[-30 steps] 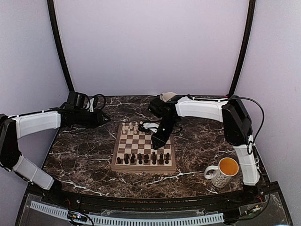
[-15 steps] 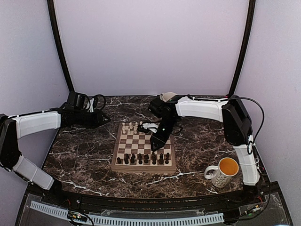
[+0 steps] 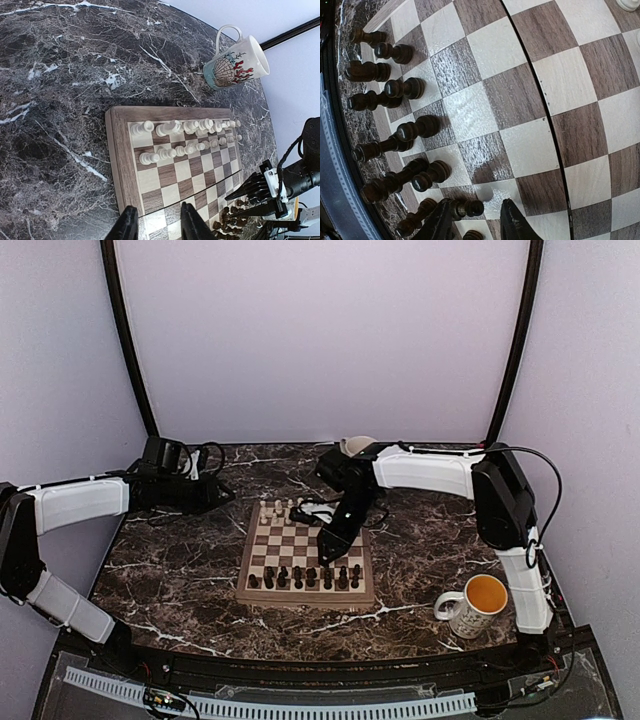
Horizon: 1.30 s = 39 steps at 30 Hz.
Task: Set up the chess pieces on the board
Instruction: Pick up the pawn from the chessboard.
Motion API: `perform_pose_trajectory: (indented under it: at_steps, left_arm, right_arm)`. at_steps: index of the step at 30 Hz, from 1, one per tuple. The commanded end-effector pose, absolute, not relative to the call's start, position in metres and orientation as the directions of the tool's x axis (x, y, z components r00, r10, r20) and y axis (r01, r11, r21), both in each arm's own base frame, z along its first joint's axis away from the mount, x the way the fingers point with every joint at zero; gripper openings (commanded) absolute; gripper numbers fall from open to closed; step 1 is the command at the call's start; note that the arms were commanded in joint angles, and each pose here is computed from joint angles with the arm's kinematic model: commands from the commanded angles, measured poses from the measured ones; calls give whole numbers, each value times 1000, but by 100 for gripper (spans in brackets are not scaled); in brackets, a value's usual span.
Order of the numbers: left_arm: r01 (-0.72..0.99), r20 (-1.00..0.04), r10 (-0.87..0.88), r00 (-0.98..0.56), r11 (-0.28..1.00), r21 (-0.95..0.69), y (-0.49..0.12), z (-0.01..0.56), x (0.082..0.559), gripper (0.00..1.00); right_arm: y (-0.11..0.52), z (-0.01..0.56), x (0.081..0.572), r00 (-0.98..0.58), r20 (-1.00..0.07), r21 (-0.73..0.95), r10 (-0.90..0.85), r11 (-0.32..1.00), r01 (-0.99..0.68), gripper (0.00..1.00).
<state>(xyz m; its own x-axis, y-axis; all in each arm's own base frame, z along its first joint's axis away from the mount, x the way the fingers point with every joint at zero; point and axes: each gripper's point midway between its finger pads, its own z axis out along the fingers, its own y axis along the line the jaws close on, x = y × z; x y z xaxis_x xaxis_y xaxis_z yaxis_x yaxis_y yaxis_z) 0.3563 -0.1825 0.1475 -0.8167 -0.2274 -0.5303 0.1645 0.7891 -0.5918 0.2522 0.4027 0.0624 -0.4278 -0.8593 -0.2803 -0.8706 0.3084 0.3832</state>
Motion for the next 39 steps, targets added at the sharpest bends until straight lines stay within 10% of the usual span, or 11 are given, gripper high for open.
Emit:
perform_pose_trajectory:
  at_steps: [1, 22, 31, 39]
  left_arm:
    - [172, -534, -235, -812, 778, -604, -183, 149, 351, 31]
    - [172, -530, -236, -814, 774, -609, -183, 142, 348, 31]
    - [185, -541, -223, -811, 780, -598, -183, 143, 348, 31]
    - [179, -551, -224, -804, 792, -584, -178, 147, 344, 31]
  right_arm:
    - [407, 72, 245, -397, -300, 357, -867, 283, -890, 34]
    - [385, 47, 276, -355, -245, 143, -902, 328, -934, 23]
    - [380, 110, 276, -80, -555, 266, -828, -85, -960, 29]
    - [385, 116, 266, 208, -569, 113, -795, -327, -938, 30]
